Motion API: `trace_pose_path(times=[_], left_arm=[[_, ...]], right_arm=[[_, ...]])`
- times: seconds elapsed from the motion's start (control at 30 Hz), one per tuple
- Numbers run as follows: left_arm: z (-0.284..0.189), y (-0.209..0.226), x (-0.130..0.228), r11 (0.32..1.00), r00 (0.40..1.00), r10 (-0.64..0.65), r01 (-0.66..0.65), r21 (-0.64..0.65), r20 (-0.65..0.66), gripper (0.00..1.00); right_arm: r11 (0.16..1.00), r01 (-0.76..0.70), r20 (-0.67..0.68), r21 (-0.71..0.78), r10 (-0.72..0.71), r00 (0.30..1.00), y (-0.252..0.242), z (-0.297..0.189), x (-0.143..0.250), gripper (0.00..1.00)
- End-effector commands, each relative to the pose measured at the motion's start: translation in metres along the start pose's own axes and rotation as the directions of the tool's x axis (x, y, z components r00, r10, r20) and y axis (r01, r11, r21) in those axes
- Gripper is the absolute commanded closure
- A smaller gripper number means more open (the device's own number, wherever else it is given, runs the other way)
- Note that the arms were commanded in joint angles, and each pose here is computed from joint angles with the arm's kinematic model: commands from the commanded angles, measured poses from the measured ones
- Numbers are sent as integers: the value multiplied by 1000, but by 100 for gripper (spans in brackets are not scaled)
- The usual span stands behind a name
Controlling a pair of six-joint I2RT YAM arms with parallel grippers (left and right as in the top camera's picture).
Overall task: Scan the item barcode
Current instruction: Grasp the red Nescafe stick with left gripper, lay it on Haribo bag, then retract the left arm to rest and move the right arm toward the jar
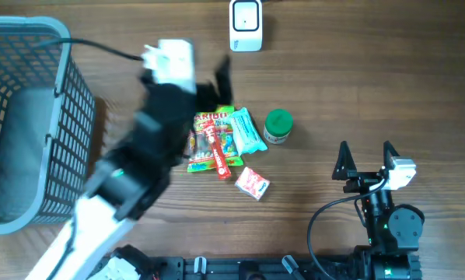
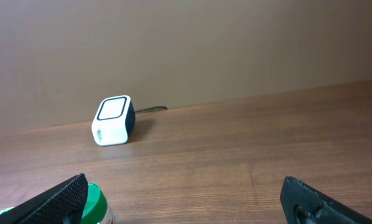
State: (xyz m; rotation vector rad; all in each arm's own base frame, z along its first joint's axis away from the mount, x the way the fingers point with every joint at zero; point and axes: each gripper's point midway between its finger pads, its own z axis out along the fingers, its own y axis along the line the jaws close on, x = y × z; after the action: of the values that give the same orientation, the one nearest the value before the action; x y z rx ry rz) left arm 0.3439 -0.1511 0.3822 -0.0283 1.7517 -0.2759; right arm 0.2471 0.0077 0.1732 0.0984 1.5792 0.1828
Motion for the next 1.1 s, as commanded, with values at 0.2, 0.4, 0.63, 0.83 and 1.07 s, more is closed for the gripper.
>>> trace_pose_path(times=[0.2, 0.4, 0.63, 0.83, 1.07], left_arm=[[-138, 113, -240, 818, 852, 391, -149, -556, 348, 0], [-138, 118, -222, 822, 885, 365, -160, -546, 290, 0], [-187, 81, -185, 951, 863, 291, -213, -225, 414, 0], [-251, 100, -175, 953, 788, 272, -143, -266, 553, 0], [-297, 92, -168, 966, 725, 253, -153, -208, 641, 0]], right_arm=[[1000, -5, 7, 6, 5, 1000, -1, 0, -1, 0], [864, -500, -68, -53, 497, 865, 14, 1, 7, 0], [724, -613, -496, -316, 425, 757, 91, -14, 48, 0], [636, -623, -478, -455, 417, 773, 116, -21, -13, 1], [723, -598, -506, -346, 393, 768, 115, -26, -62, 0]])
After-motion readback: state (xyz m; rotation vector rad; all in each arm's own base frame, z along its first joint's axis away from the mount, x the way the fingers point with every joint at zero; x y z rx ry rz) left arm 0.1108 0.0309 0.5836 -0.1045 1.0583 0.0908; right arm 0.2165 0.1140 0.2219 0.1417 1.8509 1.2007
